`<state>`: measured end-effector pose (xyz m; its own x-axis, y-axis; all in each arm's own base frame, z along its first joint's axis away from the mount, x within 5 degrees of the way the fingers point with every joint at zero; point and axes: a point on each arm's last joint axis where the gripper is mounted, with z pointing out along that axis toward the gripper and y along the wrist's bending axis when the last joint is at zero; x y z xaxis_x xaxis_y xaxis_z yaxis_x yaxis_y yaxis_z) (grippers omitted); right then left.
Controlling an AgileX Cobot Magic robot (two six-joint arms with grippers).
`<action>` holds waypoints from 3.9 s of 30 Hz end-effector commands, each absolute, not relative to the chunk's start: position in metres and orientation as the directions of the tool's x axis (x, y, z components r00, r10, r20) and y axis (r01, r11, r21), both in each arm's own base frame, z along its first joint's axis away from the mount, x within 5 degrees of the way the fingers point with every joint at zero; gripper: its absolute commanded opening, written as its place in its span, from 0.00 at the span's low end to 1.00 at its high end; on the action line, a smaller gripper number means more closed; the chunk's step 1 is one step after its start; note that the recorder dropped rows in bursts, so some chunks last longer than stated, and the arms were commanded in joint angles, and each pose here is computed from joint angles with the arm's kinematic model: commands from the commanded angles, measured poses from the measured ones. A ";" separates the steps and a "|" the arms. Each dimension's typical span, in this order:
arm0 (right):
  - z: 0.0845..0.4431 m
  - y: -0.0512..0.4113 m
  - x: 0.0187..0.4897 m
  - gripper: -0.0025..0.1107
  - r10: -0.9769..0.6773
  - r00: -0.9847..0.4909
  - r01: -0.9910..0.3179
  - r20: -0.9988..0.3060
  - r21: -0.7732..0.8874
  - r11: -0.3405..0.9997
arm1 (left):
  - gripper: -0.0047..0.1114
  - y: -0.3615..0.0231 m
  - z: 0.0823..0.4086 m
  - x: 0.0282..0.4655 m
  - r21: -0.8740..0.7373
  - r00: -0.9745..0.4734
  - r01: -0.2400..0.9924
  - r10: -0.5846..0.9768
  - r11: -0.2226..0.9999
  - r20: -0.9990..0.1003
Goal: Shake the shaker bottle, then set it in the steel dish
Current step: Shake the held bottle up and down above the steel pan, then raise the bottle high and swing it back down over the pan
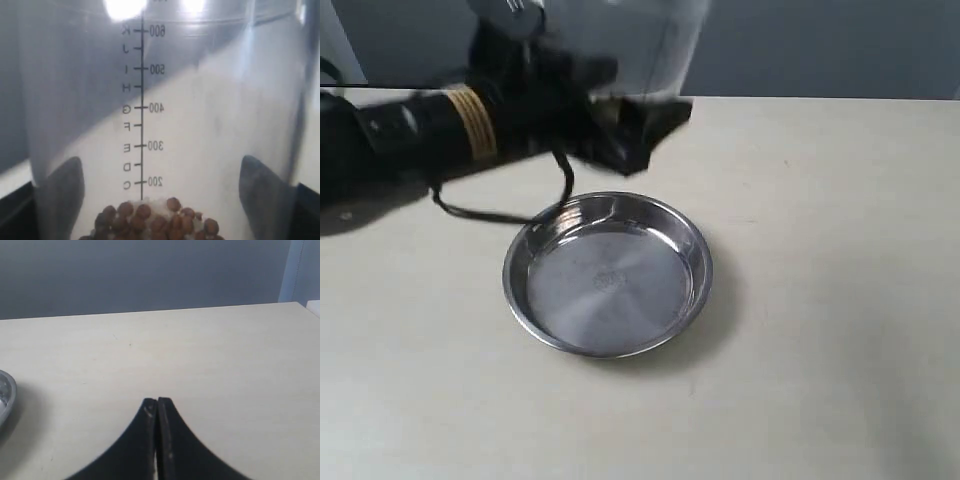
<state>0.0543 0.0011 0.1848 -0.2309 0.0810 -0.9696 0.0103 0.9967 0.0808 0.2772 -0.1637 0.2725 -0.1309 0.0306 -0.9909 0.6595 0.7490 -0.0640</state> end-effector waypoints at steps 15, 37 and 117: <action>0.186 0.001 0.054 0.01 0.077 -0.217 0.008 -0.973 0.077 0.997 | 0.04 -0.159 0.183 0.265 -0.189 -0.370 0.622 0.072 0.759 -0.926; 0.186 0.001 0.054 0.01 0.077 -0.217 0.008 -0.973 0.077 0.997 | 0.04 -0.132 0.201 0.263 -0.167 -0.307 0.397 -0.040 0.902 -0.951; 0.186 0.001 0.054 0.01 0.077 -0.217 0.008 -0.973 0.077 0.997 | 0.04 -0.145 0.172 0.261 -0.313 -0.339 0.318 -0.201 0.895 -0.919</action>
